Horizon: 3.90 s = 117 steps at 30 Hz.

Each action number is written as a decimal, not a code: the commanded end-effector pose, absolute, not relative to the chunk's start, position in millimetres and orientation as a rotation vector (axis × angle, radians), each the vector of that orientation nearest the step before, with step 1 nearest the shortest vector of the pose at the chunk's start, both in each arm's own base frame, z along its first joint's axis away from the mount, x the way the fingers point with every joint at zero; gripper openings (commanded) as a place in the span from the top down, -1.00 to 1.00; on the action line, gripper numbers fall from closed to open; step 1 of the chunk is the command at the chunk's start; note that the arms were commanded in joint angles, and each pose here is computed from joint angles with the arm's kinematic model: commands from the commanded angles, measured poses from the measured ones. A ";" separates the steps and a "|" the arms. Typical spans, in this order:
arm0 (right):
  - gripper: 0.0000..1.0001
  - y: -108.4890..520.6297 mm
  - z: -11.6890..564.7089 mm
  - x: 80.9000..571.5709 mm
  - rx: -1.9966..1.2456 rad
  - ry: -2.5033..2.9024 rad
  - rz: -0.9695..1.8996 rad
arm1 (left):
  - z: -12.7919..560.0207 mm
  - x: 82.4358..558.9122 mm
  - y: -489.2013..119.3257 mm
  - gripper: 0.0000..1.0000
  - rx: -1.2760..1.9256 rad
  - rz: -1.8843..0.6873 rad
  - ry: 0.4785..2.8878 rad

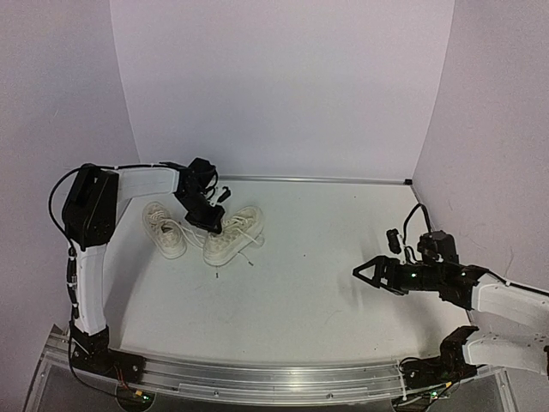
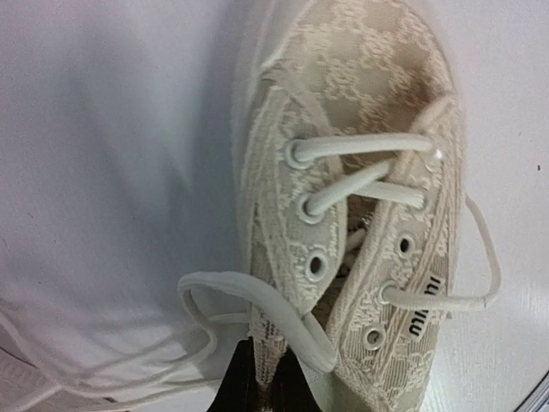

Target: Tie the shoes

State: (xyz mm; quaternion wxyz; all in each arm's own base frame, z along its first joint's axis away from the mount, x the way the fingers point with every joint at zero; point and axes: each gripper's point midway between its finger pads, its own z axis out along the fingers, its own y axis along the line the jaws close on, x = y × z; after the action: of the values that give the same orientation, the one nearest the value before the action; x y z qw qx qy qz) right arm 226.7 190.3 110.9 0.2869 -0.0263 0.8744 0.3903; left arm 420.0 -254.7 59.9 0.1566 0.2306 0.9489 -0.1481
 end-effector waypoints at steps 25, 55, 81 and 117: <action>-0.96 198.5 144.9 234.5 -0.107 2.249 1.087 | 340.5 299.1 -376.0 1.00 0.483 -1.028 2.049; -0.70 220.7 106.9 233.6 -0.338 2.305 0.917 | 234.2 247.9 -366.9 1.00 0.306 -0.993 2.245; -0.61 341.6 78.6 259.3 -0.856 1.892 0.459 | 310.0 229.5 -372.5 1.00 0.349 -1.201 2.125; 1.00 231.1 149.0 213.7 -0.317 2.014 0.585 | 155.7 241.2 -412.7 1.00 0.273 -0.919 2.427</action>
State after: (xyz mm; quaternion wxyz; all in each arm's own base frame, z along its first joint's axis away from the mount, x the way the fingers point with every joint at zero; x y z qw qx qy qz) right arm 218.3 258.1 190.7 0.5383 -0.1673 0.7735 0.2896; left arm 234.4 -372.2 146.0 0.2358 0.1092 0.9171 -0.3024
